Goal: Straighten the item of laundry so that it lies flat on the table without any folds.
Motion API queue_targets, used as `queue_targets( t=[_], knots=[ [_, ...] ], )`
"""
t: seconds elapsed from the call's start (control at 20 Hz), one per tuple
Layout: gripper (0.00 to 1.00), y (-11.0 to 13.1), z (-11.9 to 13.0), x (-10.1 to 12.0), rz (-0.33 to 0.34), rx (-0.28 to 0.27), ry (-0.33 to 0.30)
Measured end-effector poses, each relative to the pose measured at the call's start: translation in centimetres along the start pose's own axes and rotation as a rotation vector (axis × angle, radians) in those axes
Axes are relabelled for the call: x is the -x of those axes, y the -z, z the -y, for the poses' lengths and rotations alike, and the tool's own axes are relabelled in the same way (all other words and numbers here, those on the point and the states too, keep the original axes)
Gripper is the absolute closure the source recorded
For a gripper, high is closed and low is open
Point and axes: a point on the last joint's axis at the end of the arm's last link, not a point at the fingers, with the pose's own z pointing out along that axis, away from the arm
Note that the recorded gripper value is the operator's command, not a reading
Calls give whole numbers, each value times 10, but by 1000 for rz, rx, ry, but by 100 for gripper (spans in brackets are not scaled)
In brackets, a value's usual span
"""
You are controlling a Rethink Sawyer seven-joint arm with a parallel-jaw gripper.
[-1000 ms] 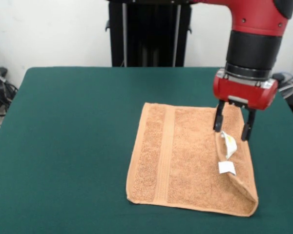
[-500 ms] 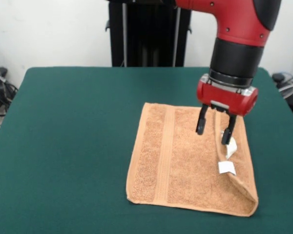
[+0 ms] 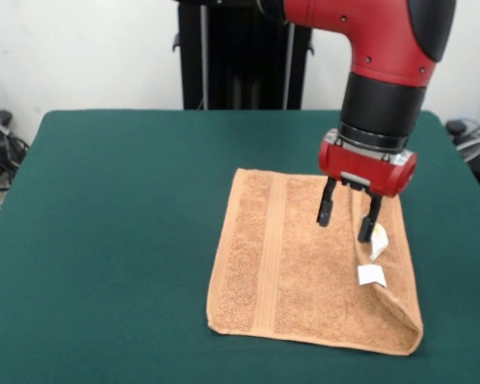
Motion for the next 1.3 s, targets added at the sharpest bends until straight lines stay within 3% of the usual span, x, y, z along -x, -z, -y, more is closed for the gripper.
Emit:
queue_targets(
  t=[0.75, 1.3],
  knots=[
    [0, -9, 8, -7, 45, 44, -22],
    [0, -16, 4, -44, 0, 88, -29]
  ],
)
